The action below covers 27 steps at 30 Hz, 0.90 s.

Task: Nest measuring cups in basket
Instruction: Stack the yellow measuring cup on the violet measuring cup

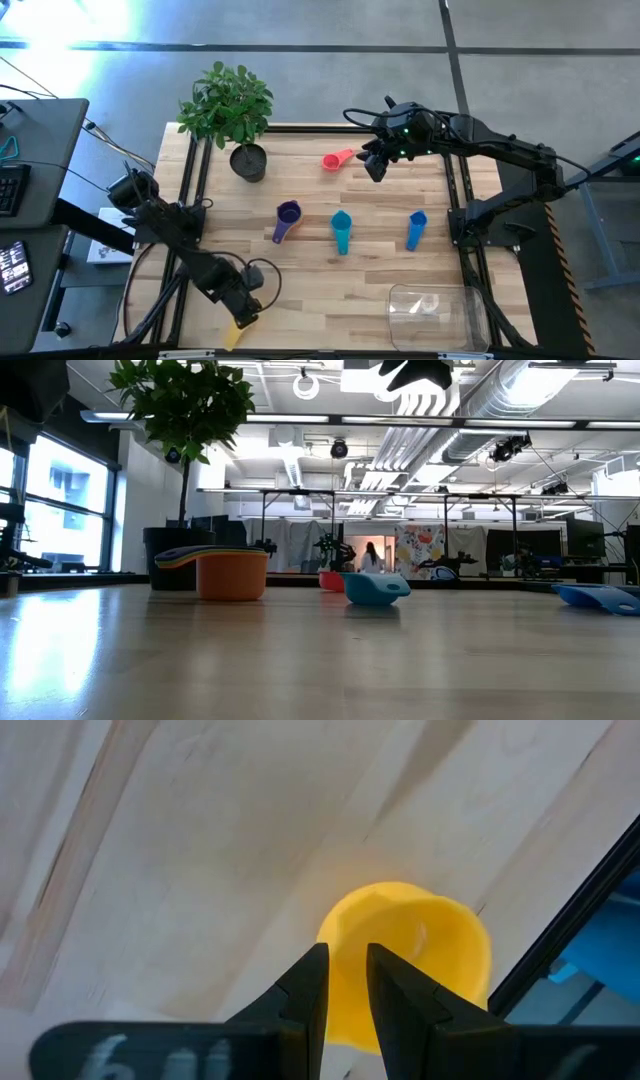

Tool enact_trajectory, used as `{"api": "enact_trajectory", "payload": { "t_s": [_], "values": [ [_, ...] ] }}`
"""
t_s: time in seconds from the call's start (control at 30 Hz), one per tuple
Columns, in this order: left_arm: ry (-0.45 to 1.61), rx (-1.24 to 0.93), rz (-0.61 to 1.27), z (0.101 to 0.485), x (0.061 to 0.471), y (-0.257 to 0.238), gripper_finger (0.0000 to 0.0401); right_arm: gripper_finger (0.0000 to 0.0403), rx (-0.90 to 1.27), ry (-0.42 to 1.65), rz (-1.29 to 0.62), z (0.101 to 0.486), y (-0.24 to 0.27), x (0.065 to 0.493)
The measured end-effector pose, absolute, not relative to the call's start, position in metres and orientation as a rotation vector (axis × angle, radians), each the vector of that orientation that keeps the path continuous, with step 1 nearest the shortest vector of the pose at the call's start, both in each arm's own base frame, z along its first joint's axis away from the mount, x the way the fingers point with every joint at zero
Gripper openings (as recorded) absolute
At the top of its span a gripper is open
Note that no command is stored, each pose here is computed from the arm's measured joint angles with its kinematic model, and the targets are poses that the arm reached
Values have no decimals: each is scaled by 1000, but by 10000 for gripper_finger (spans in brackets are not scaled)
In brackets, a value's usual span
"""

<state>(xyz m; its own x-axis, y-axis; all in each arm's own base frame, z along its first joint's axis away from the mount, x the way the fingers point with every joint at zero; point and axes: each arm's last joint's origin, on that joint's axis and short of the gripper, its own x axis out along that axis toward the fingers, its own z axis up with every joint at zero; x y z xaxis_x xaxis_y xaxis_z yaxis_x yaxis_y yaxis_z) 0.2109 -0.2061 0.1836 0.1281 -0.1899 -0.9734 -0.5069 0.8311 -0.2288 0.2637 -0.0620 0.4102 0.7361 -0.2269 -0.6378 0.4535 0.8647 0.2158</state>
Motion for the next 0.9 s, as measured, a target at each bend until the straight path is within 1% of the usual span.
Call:
{"api": "enact_trajectory", "payload": {
  "t_s": [0.5, 0.73, 0.9],
  "values": [
    [1479, -601, 230, 183, 212, -204, 63, 149, 377, 642, -384, 410, -62, 264],
    [1583, -620, 241, 172, 203, -200, 63, 149, 376, 643, -384, 410, -62, 264],
    [1596, -641, 216, 172, 204, -202, 63, 149, 375, 643, -384, 410, -62, 264]
  ]
}}
